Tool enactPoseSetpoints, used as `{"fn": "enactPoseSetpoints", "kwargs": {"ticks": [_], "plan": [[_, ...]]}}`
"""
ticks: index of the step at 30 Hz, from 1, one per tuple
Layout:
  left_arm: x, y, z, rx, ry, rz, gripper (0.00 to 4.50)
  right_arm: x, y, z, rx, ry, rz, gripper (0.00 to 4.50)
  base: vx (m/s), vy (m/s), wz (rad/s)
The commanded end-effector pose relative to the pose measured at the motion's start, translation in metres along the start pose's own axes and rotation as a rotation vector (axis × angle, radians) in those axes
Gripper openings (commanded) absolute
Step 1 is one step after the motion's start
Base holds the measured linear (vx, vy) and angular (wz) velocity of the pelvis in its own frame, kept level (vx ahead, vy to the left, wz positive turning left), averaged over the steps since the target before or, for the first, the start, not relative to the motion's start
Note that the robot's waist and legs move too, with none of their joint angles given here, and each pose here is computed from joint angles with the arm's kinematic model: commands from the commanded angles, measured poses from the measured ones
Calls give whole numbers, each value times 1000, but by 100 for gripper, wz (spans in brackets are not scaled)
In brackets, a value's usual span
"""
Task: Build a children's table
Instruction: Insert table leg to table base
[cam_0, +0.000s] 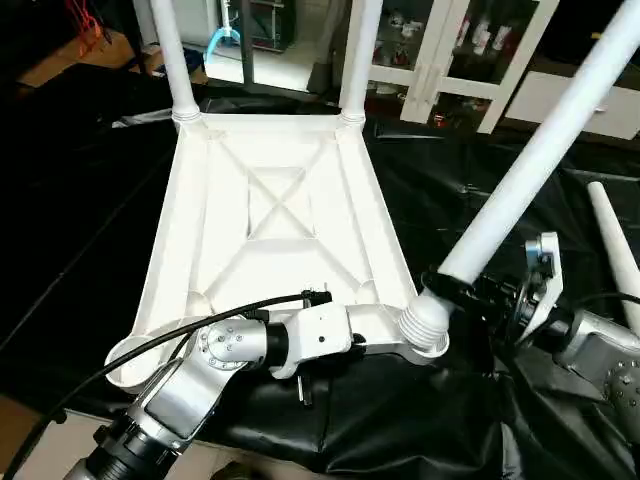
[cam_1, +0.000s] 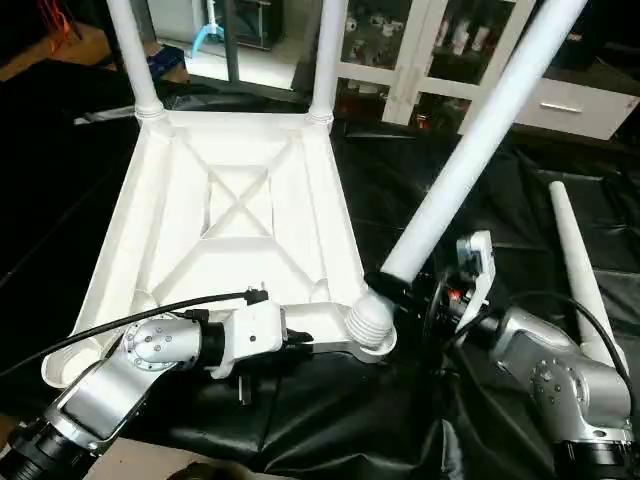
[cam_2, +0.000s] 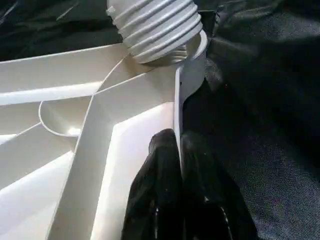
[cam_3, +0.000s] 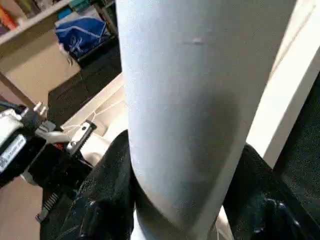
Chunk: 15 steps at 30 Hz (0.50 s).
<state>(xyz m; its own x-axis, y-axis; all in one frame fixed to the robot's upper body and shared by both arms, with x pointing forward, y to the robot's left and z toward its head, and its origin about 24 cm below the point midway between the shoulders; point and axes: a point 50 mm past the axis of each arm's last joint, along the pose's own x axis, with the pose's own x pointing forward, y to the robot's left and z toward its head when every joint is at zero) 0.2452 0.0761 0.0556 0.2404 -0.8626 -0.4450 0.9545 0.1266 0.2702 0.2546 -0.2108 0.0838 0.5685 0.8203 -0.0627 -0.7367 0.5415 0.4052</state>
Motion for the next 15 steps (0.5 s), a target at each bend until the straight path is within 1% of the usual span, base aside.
{"fn": "enactPoseSetpoints", "kwargs": {"ticks": [1, 4, 7, 10, 15], "plan": [[6, -9, -10, -34, 34, -34, 0, -8, -1, -4, -90, 25, -14, 184, 0, 0, 0], [6, -9, -10, -34, 34, -34, 0, -10, -3, -8, -117, 27, -32, 184, 0, 0, 0], [7, -9, -9, -33, 31, -37, 0, -10, -3, -16, -100, 38, -30, 184, 0, 0, 0], [7, -9, -9, -33, 31, -37, 0, -12, -5, -21, -104, 48, -41, 184, 0, 0, 0], [6, -9, -10, -33, 34, -35, 0, -16, -12, -22, -105, 19, -88, 184, 0, 0, 0]]}}
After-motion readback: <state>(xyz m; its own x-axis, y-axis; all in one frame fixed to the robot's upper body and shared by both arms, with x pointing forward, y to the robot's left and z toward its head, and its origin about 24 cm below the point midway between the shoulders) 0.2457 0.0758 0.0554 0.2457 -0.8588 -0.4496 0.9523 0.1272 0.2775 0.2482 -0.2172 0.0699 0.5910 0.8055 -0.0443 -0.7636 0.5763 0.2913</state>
